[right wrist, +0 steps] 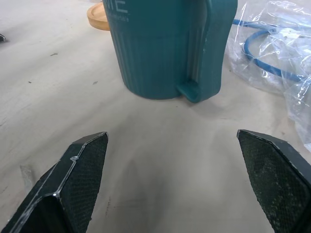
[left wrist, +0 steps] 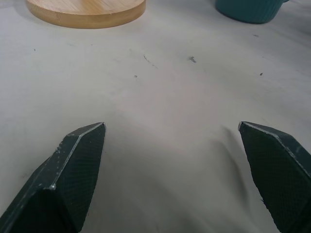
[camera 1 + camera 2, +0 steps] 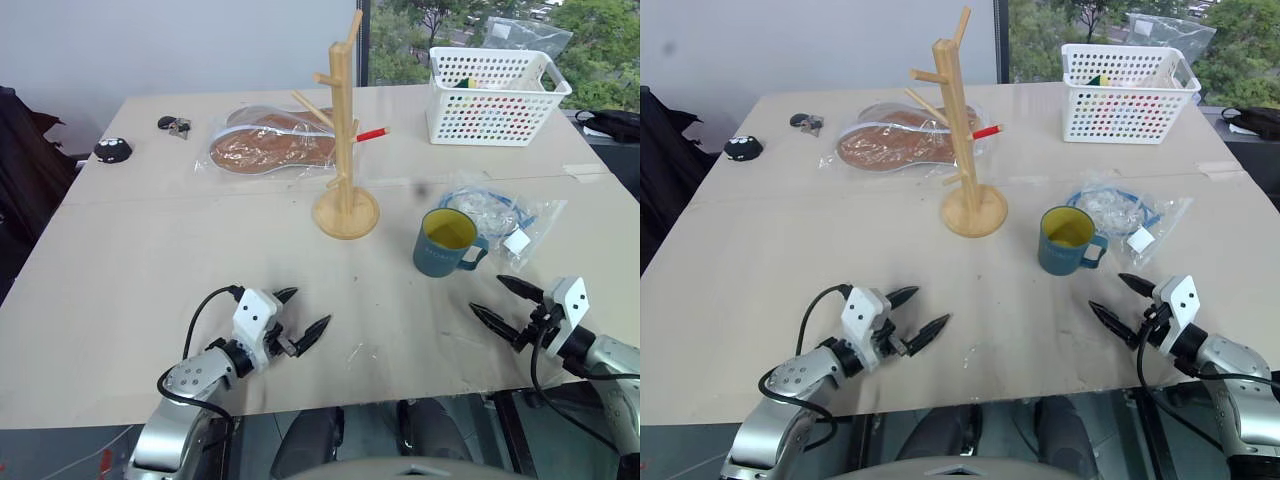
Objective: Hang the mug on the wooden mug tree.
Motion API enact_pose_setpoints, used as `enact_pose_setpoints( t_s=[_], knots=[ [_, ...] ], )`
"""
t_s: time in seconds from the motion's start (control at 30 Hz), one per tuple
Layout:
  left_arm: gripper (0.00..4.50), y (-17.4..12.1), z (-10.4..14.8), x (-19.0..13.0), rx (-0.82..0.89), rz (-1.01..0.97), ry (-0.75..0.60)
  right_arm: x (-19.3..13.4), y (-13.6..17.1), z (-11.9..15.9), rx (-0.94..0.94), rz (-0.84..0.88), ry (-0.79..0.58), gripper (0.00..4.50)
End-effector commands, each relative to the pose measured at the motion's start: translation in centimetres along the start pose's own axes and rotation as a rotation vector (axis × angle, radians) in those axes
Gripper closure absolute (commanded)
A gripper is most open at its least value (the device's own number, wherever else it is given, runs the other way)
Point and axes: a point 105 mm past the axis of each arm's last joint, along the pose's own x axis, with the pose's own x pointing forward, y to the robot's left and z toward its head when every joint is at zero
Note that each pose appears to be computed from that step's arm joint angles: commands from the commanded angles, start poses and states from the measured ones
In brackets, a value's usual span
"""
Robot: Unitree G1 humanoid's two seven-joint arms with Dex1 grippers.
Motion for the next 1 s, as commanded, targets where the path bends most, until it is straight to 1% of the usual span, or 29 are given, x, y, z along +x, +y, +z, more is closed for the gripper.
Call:
enact_pose_setpoints(
  t_s=[0.03,0.13,0.23,0.33,0.43,0.5,0.57,0.7,0.83,1.0],
  knots=[
    [0.00,-0.4,0.7,-0.2,0.006,-0.015,-0.025,-0.2,0.1,0.7,-0.022,0.002,-0.023,0.20],
    [0.00,-0.4,0.8,-0.4,0.008,-0.019,-0.023,-0.4,-0.1,0.6,-0.021,-0.013,-0.024,0.20],
    [0.00,-0.4,1.4,-0.3,0.029,-0.036,-0.029,-1.4,-1.8,1.2,-0.002,-0.107,-0.055,0.20],
    [0.00,-0.6,2.9,0.0,0.041,-0.077,-0.064,-2.7,-3.7,2.3,0.030,-0.212,-0.099,0.20],
    [0.00,-0.9,5.0,0.7,0.062,-0.133,-0.109,-3.6,-5.9,3.7,0.085,-0.326,-0.168,0.20],
    [0.00,-1.3,6.8,1.3,0.081,-0.182,-0.147,-3.5,-7.7,4.5,0.153,-0.415,-0.206,0.20],
    [0.00,-1.6,8.3,1.8,0.101,-0.223,-0.170,-2.8,-8.8,4.7,0.227,-0.470,-0.213,0.20],
    [0.00,-2.0,10.6,2.5,0.146,-0.276,-0.186,-0.2,-10.1,3.8,0.388,-0.513,-0.150,0.20],
    [0.00,-2.1,12.1,2.8,0.186,-0.300,-0.186,2.3,-10.9,4.4,0.537,-0.476,-0.178,0.20],
    [0.00,-2.6,12.7,2.5,0.220,-0.353,-0.145,5.1,-11.6,4.3,0.665,-0.391,-0.130,0.20]
  ],
)
